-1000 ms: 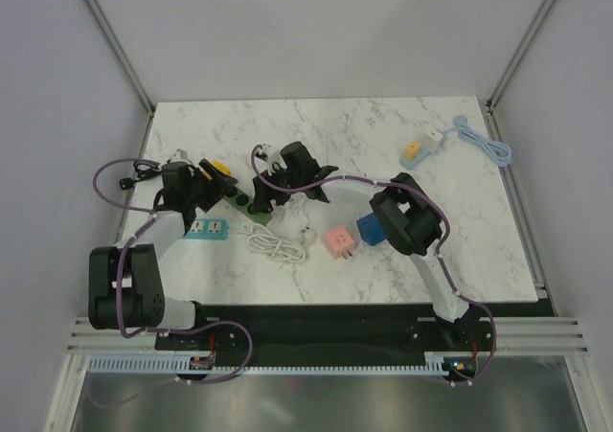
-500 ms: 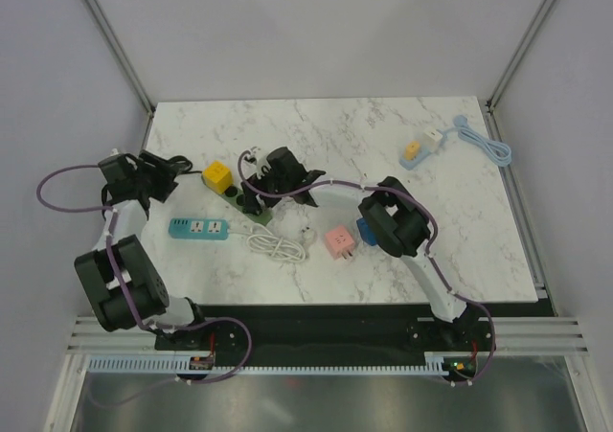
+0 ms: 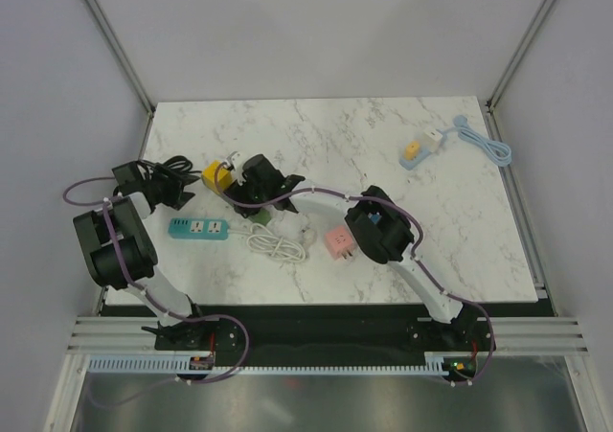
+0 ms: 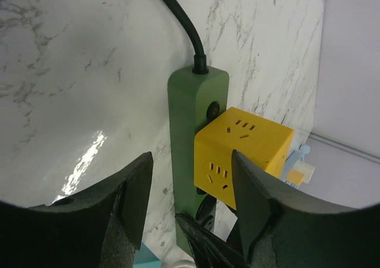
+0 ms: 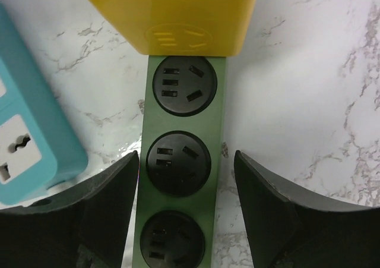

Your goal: Pull the plug off the socket

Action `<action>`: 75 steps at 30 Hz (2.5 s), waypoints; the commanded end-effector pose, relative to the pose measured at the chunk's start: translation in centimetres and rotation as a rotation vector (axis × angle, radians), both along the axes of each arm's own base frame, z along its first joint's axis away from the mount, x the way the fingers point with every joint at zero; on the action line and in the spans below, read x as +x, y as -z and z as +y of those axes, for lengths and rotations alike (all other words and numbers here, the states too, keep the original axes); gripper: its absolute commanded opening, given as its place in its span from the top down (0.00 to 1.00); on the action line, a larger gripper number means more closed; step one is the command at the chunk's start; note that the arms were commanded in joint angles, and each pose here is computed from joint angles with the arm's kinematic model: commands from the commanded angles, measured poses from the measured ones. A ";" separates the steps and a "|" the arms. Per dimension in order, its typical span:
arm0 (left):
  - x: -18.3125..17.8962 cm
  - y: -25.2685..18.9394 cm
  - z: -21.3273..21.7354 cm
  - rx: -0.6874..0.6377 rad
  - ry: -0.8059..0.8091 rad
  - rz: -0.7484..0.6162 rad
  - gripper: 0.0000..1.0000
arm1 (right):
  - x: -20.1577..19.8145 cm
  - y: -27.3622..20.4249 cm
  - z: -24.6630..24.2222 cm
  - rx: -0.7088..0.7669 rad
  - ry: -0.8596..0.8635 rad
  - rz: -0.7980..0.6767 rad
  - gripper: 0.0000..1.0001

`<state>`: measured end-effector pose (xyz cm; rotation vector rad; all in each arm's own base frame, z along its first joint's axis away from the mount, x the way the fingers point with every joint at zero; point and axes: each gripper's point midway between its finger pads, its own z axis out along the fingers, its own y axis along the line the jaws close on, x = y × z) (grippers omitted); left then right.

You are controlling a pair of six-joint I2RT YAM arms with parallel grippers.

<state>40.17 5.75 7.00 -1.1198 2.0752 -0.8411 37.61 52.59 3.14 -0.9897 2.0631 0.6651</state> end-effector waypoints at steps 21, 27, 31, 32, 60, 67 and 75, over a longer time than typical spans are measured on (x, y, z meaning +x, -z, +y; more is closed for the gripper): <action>0.8 0.8 0.4 -0.105 -0.026 -0.042 0.40 | -0.2 -2.9 1.4 0.206 -0.104 0.164 1.00; 1.0 0.5 0.0 -0.090 -0.010 -0.054 0.39 | -1.8 -3.8 1.2 0.279 -0.208 0.258 1.00; 1.2 0.6 -0.9 -0.082 0.017 -0.051 0.34 | -2.8 -4.1 1.5 0.311 -0.253 0.310 1.00; 1.3 0.7 -1.0 -0.072 0.020 -0.052 0.32 | -3.2 -4.0 1.5 0.323 -0.272 0.330 1.00; 0.3 3.5 -2.7 -0.040 0.046 0.058 0.93 | -4.1 -5.1 1.6 0.420 -0.332 0.388 0.86; 0.9 2.2 -3.9 0.027 0.105 0.018 0.98 | 0.8 -8.2 -0.8 0.479 -0.229 0.361 0.34; 1.5 1.0 -5.1 0.071 0.158 -0.028 0.98 | 3.6 -9.5 0.3 0.570 -0.228 0.328 0.04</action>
